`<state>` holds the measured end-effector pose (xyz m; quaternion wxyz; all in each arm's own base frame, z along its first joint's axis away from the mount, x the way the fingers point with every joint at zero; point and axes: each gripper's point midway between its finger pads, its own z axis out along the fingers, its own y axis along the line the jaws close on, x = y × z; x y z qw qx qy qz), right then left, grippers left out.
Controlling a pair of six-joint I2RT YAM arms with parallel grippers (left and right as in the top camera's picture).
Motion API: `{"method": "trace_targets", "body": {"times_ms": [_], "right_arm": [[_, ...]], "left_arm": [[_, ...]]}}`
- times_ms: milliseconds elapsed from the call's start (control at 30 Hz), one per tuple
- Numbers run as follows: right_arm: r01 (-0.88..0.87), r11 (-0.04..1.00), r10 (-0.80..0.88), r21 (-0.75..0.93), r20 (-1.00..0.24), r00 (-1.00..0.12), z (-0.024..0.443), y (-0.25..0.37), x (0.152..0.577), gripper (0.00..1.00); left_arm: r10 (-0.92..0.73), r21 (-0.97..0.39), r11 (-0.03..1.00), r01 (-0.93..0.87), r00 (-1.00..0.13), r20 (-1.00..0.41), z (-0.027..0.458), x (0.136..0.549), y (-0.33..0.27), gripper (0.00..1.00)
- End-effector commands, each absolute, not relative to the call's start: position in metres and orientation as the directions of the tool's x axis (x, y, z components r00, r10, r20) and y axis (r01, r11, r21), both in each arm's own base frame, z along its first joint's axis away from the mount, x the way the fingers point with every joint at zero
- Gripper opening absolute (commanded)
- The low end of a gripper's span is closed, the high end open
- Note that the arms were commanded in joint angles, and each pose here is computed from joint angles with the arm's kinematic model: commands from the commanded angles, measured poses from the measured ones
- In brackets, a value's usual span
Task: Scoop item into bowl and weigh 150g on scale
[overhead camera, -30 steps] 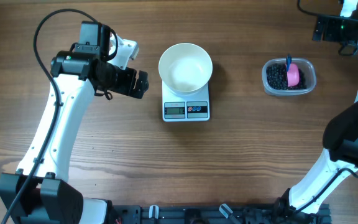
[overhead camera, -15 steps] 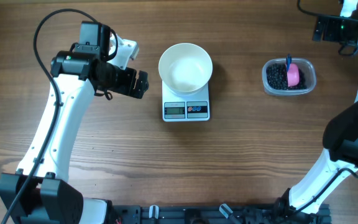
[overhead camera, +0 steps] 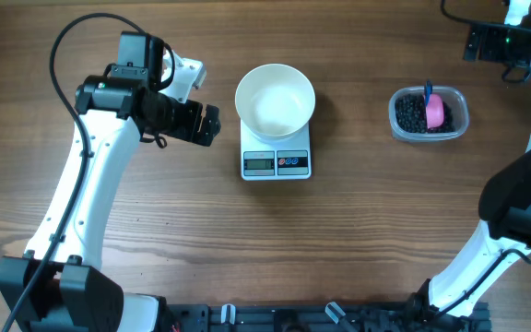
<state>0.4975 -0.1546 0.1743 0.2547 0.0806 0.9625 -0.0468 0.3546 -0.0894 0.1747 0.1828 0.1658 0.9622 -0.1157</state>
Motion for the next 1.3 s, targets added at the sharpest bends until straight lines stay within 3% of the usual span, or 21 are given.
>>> {"method": "trace_targets", "body": {"times_ms": [0, 500, 600, 700, 733, 800, 1167, 1267], "right_arm": [[0.182, 0.982, 0.134, -0.05, -0.495, -0.859, 0.17, -0.155, 0.501, 1.0], [0.182, 0.982, 0.134, -0.05, -0.495, -0.859, 0.17, -0.155, 0.501, 1.0], [0.182, 0.982, 0.134, -0.05, -0.495, -0.859, 0.17, -0.155, 0.501, 1.0], [0.182, 0.982, 0.134, -0.05, -0.495, -0.859, 0.17, -0.155, 0.501, 1.0], [0.182, 0.982, 0.134, -0.05, -0.495, -0.859, 0.17, -0.155, 0.501, 1.0], [0.182, 0.982, 0.134, -0.05, -0.495, -0.859, 0.17, -0.155, 0.501, 1.0], [0.182, 0.982, 0.134, -0.05, -0.495, -0.859, 0.17, -0.155, 0.501, 1.0], [0.182, 0.982, 0.134, -0.05, -0.495, -0.859, 0.17, -0.155, 0.501, 1.0]], "left_arm": [[0.287, -0.156, 0.915, 0.372, -0.873, -0.395, 0.176, 0.355, -0.088, 1.0], [0.315, -0.149, 0.904, 0.4, -0.86, -0.401, 0.176, 0.355, -0.089, 1.0], [0.524, -0.174, 0.762, 0.623, -0.753, -0.398, 0.174, 0.331, -0.103, 1.0], [0.722, -0.201, 0.52, 0.83, -0.553, -0.415, 0.174, 0.297, -0.115, 1.0], [0.799, -0.21, 0.354, 0.911, -0.411, -0.439, 0.176, 0.277, -0.12, 1.0], [0.82, -0.202, 0.249, 0.947, -0.317, -0.477, 0.179, 0.268, -0.124, 1.0], [0.817, -0.151, 0.248, 0.957, -0.29, -0.498, 0.18, 0.28, -0.126, 1.0], [0.836, -0.077, 0.218, 0.973, -0.227, -0.5, 0.175, 0.293, -0.124, 1.0]]}}
